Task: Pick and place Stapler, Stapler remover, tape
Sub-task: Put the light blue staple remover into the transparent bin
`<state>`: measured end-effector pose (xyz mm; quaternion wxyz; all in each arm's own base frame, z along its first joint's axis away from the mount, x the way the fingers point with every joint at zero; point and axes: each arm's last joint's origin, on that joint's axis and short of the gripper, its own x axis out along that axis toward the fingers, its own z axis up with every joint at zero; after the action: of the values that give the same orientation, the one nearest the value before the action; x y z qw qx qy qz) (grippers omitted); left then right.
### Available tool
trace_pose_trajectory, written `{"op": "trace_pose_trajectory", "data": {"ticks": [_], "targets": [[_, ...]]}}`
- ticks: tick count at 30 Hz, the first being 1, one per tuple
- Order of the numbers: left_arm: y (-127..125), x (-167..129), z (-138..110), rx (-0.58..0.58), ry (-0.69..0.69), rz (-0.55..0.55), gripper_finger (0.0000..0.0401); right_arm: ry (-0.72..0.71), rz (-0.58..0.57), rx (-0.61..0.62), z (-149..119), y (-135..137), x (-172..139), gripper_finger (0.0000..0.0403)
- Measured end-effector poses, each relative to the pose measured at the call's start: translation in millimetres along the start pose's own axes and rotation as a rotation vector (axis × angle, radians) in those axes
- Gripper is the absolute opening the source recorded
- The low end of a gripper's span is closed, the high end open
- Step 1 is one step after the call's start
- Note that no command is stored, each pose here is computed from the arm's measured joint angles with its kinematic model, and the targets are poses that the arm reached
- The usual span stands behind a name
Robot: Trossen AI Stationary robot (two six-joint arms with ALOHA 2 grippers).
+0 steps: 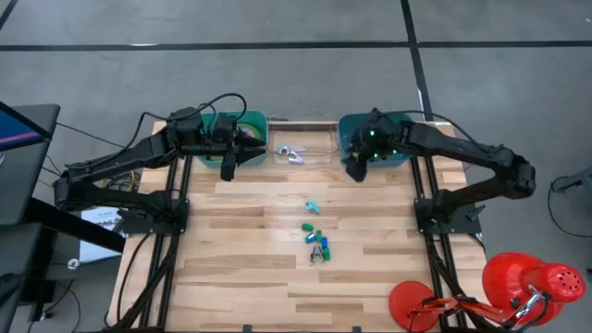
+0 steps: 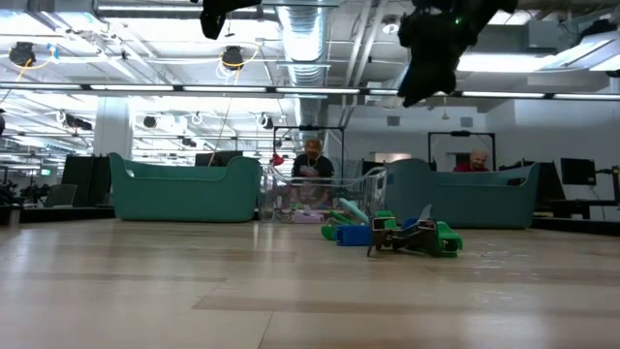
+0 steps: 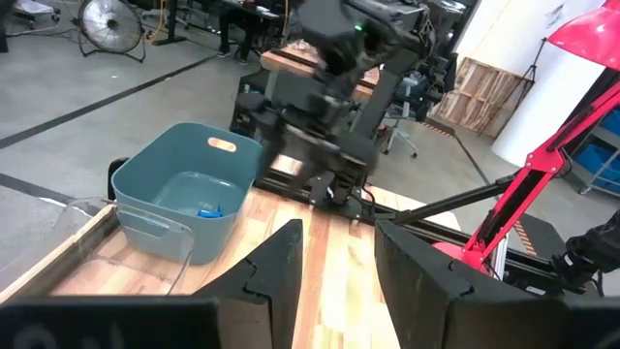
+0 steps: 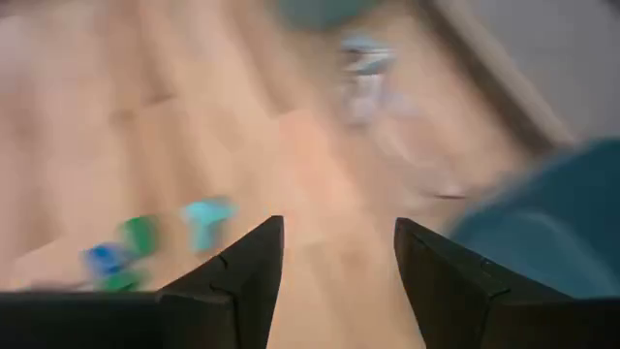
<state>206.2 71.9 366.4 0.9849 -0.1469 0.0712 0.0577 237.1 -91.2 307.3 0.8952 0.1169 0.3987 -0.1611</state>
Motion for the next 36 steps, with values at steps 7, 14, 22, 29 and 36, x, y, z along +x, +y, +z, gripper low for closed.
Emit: {"op": "trace_pose_trajectory", "data": {"ticks": [7, 14, 22, 29, 36], "targets": [[0.0, 0.0, 0.0, 0.000, 0.000, 0.000, 0.0121, 0.025, 0.167, -0.085, -4.2, 33.8, 1.2, 0.0189], [-2.1, -0.1, -0.6, 0.010, 0.018, -0.074, 0.0121, 0.018, 0.221, -0.145, -6.8, 54.2, -0.3, 0.0183], [-8.7, 0.8, -2.4, 0.032, 0.040, -0.157, 0.0121, 0.021, 0.231, -0.156, -7.8, 58.6, -0.2, 0.0183], [-20.4, 3.0, -6.5, 0.026, 0.065, -0.202, 0.0097, 0.073, 0.220, -0.156, -6.1, 61.8, 28.1, 0.0187], [-29.9, 3.5, -8.7, -0.017, 0.076, -0.216, 0.0070, 0.085, 0.223, -0.218, -3.1, 66.5, 67.7, 0.0196]]}}
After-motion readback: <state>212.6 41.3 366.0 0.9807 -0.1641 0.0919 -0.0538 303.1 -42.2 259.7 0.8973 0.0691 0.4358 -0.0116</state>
